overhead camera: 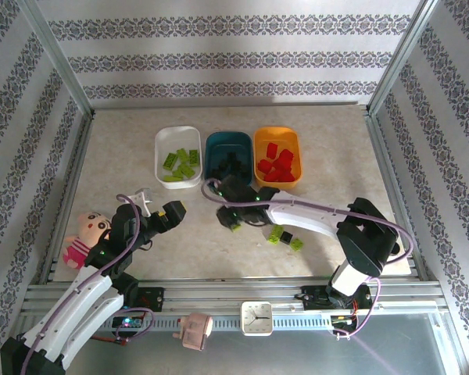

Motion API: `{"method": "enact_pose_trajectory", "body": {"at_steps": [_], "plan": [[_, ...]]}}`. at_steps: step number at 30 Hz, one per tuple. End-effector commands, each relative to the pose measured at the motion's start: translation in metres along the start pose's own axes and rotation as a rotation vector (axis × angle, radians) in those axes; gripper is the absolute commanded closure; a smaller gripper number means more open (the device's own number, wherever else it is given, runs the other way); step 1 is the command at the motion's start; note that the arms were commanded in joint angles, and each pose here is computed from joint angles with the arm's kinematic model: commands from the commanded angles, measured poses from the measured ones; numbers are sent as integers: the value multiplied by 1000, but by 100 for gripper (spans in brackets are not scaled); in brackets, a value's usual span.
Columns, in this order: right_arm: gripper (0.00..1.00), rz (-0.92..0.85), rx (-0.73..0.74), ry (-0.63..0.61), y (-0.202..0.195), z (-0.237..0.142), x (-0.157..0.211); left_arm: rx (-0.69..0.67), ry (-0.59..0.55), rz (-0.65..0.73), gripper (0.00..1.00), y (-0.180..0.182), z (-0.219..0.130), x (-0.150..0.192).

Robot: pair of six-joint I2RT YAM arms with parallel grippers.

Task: Sort the legos into containers by color
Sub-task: Pick up the lego from the bottom-center of the table, then place the lego in the container.

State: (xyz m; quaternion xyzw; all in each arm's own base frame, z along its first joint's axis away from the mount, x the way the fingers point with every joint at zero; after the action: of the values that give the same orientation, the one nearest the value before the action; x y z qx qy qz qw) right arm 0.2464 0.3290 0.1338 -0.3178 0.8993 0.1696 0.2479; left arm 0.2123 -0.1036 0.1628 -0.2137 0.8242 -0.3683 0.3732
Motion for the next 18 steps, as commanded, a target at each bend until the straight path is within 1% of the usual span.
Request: {"method": "enact_pose_trajectory", "body": {"at_steps": [1, 5, 8, 11, 13, 15, 17, 18], "plan": [[78, -24, -61, -193, 13, -2, -72, 18, -12, 15, 0, -10, -8, -5], [77, 0, -75, -293, 8, 20, -132, 14, -8, 23, 0, -10, -13, -4], [77, 25, -79, -330, 2, 44, -167, 8, -4, 32, 0, -10, -16, -4], [77, 67, -90, -342, -8, 67, -191, 10, 3, 39, 0, -11, -18, -3], [75, 93, -96, -343, -13, 82, -201, 10, 8, 44, 0, -11, -19, -2], [69, 117, -111, -342, -18, 91, -208, 8, 11, 51, 0, -12, -20, -2], [55, 143, -140, -339, -19, 96, -213, 13, 18, 66, 0, -14, -21, -2], [50, 150, -149, -343, -19, 94, -215, 13, 19, 72, 0, -15, -22, -2]]}}
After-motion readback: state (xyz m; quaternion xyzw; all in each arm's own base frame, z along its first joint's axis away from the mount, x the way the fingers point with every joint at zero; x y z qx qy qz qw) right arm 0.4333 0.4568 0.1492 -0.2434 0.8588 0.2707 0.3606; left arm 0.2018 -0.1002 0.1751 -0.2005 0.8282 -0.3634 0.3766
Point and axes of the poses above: each hand's point on the last joint's axis, 136 mm out from that joint toward the fingers, its own z axis out along the fingers, its own y axis along the line the jaws close on, x = y × z, the point moved 3 cm from there along -z, back along the fingers, and after that the axes turned 8 degrees about -z, right-handed, at the moved point
